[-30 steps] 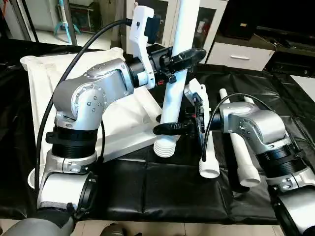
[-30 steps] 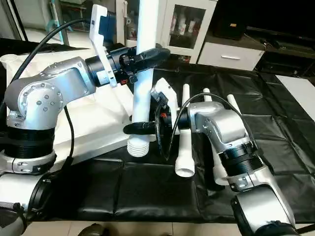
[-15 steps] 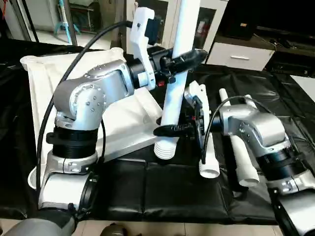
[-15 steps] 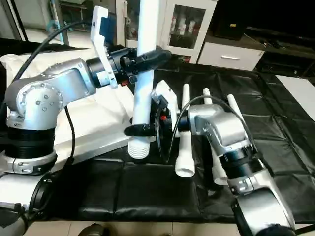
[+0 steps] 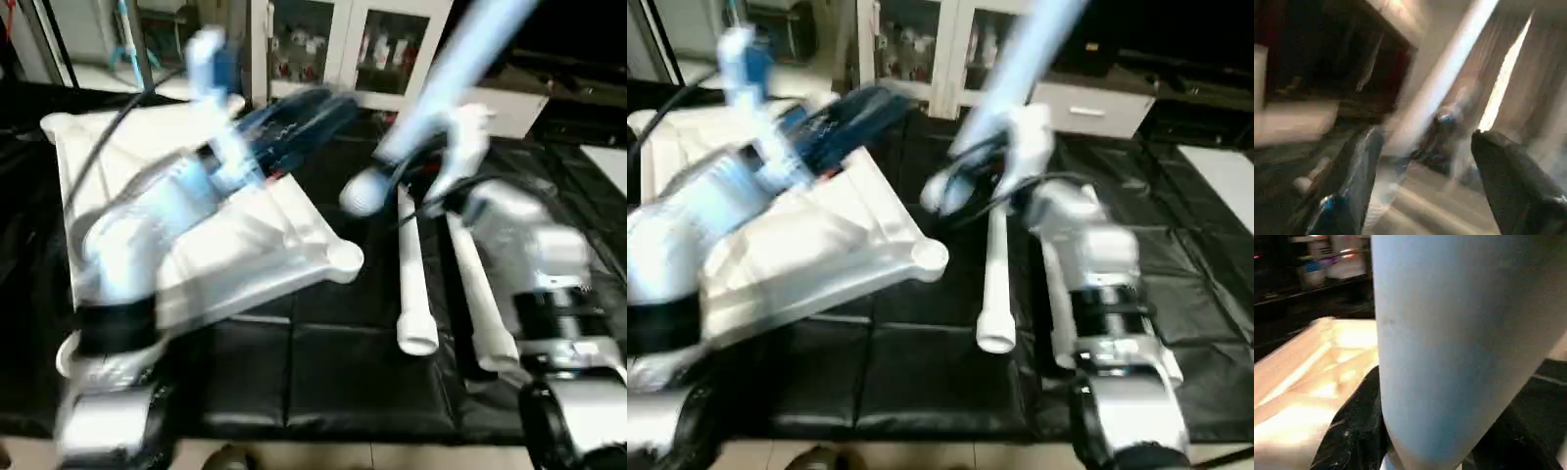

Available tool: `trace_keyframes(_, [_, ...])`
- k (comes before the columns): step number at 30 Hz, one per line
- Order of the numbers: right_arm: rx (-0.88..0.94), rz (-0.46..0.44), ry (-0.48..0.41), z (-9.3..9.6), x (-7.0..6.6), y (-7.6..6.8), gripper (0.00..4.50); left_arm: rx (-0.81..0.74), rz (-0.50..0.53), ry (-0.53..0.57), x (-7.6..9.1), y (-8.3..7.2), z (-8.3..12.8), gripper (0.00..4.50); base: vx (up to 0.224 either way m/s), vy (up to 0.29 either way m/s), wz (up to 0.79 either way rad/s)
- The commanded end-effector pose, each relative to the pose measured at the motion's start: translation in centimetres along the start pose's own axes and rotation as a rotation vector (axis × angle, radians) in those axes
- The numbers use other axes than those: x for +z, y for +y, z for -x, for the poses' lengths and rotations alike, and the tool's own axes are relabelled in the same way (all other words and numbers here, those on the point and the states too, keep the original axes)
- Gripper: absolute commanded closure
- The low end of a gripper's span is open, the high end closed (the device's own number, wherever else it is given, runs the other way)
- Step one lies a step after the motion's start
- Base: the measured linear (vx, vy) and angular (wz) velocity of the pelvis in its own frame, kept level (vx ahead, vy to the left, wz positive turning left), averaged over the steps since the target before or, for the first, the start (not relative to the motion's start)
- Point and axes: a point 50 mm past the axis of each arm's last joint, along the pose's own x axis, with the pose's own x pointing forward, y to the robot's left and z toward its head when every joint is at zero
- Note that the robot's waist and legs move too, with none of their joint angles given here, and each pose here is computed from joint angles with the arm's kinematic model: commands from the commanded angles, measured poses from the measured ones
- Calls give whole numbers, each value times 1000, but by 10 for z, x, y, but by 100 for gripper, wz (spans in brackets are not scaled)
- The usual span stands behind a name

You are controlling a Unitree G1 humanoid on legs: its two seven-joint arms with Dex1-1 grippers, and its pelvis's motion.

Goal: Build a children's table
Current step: Insert table leg to table base

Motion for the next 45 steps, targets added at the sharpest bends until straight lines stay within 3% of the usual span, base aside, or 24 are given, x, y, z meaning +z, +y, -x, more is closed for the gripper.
trace_keyframes(1, [-10, 55, 7, 13, -2, -2, 266, 70, -215, 331, -47, 8, 0, 117, 0, 0, 0])
trace_keyframes(2, [15, 62, 17, 19, -5, 1, 266, 108, -312, 463, -68, 16, 5, 117, 0, 0, 0])
trace_keyframes(4, [48, 69, 34, 29, -10, 8, 266, 137, -421, 555, -88, 24, 9, 117, 0, 0, 0])
trace_keyframes(9, [44, 71, 70, 55, -22, 20, 266, 199, -335, 546, -104, 30, 12, 117, 0, 0, 0])
trace_keyframes(12, [18, 61, 67, 60, -24, 20, 266, 202, -329, 559, -109, 31, 15, 117, 0, 0, 0])
trace_keyframes(16, [-46, 65, 94, 75, -30, 22, 266, 154, -327, 636, -127, 32, 24, 117, 0, 0, 0])
trace_keyframes(21, [-93, 100, 100, 77, -28, 24, 266, 193, -327, 606, -126, 34, 27, 117, 0, 0, 0])
trace_keyframes(23, [-142, 145, 83, 78, -23, 25, 266, 325, -299, 460, -110, 35, 26, 117, 0, 0, 0])
trace_keyframes(24, [-142, 145, 83, 78, -23, 25, 266, 325, -299, 460, -110, 35, 26, 117, 0, 0, 0])
trace_keyframes(25, [-238, 243, 58, 79, -20, 27, 266, 444, -294, 335, -100, 32, 30, 117, 0, 0, 0])
trace_keyframes(26, [-252, 283, 50, 80, -21, 29, 266, 509, -313, 278, -98, 27, 33, 117, 0, 0, 0])
trace_keyframes(28, [-255, 296, 50, 81, -23, 32, 266, 561, -300, 251, -98, 22, 36, 117, 0, 0, 0])
trace_keyframes(30, [-274, 245, 41, 82, -27, 35, 266, 657, -353, 237, -97, 9, 40, 117, 0, 0, 0])
trace_keyframes(32, [-238, 239, 21, 79, -30, 41, 266, 711, -340, 216, -98, 0, 39, 117, 0, -20, 17])
trace_keyframes(40, [-243, 213, -10, 72, -27, 42, 266, 803, -329, 210, -94, -6, 35, 117, -22, -192, 60])
trace_keyframes(42, [-288, 191, 9, 66, -33, 35, 266, 893, -320, 197, -94, 0, 45, 117, -53, -270, 43])
trace_keyframes(45, [-280, 178, 29, 65, -37, 36, 266, 920, -293, 191, -97, 1, 48, 117, -22, -208, 23])
